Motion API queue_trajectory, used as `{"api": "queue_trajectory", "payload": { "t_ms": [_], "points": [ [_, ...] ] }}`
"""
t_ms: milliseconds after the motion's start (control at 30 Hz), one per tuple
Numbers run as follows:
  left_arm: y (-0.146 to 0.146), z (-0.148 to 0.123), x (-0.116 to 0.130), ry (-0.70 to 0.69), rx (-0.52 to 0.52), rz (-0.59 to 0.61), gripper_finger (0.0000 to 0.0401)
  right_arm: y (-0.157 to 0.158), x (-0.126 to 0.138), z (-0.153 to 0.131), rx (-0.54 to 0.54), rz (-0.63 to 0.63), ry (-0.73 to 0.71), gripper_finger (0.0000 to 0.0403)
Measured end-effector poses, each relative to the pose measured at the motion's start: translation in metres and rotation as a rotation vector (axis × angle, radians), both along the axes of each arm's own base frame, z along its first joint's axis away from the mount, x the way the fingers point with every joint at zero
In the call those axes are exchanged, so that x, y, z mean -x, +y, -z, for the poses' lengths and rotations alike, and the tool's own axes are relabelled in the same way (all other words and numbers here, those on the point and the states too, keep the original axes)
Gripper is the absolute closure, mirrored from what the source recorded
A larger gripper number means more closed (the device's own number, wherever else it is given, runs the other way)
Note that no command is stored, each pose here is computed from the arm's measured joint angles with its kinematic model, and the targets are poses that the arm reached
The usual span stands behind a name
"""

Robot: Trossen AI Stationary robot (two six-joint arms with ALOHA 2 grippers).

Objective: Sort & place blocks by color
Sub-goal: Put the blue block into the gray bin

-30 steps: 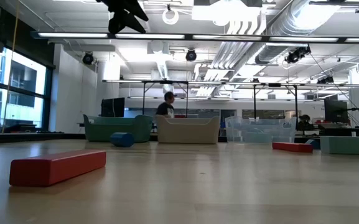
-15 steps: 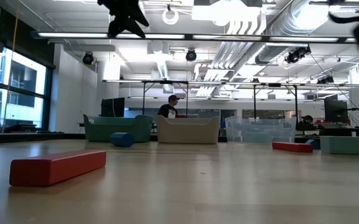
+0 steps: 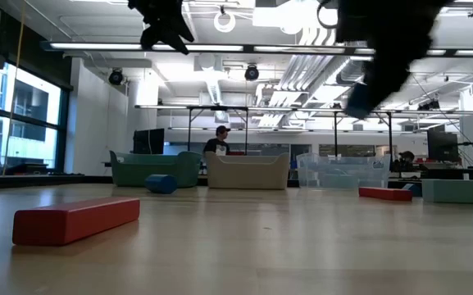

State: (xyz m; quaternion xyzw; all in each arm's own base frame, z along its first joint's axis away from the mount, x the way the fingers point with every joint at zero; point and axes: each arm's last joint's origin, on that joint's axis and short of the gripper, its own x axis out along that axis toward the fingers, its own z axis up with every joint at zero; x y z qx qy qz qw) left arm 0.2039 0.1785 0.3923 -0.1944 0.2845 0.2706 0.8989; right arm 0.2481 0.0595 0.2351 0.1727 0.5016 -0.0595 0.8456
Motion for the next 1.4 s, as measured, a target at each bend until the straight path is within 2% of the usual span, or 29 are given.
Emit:
{"api": "queue_trajectory", "payload": {
  "t_ms": [267,467,667,900,1100,1300,1400],
  "points": [
    [0.0,0.0,0.0,0.019,-0.036,0.033,0.0298,-0.066,-0.026,-0.044,0.09,0.139,-0.208,0.0297],
    [0.0,0.0,0.0,0.031,-0.06,0.053,0.0298,-0.109,-0.034,-0.068,0.18,0.253,-0.374,0.0297],
    [0.0,0.0,0.0,0.032,-0.061,0.055,0.0298,-0.141,-0.036,-0.083,0.268,0.346,-0.537,0.0297],
    [0.0,0.0,0.0,0.038,-0.073,0.066,0.0298,-0.167,-0.036,-0.101,0.43,0.409,-0.705,0.0297],
    [-0.001,0.0,0.0,0.029,-0.058,0.053,0.0298,-0.186,-0.031,-0.114,0.574,0.44,-0.787,0.0297],
    [-0.001,0.0,0.0,0.024,-0.049,0.045,0.0298,-0.203,-0.024,-0.116,0.624,0.444,-0.775,0.0297],
    [0.0,0.0,0.0,0.021,-0.043,0.039,0.0298,-0.212,-0.028,-0.125,0.644,0.407,-0.766,0.0297]
  ]
}}
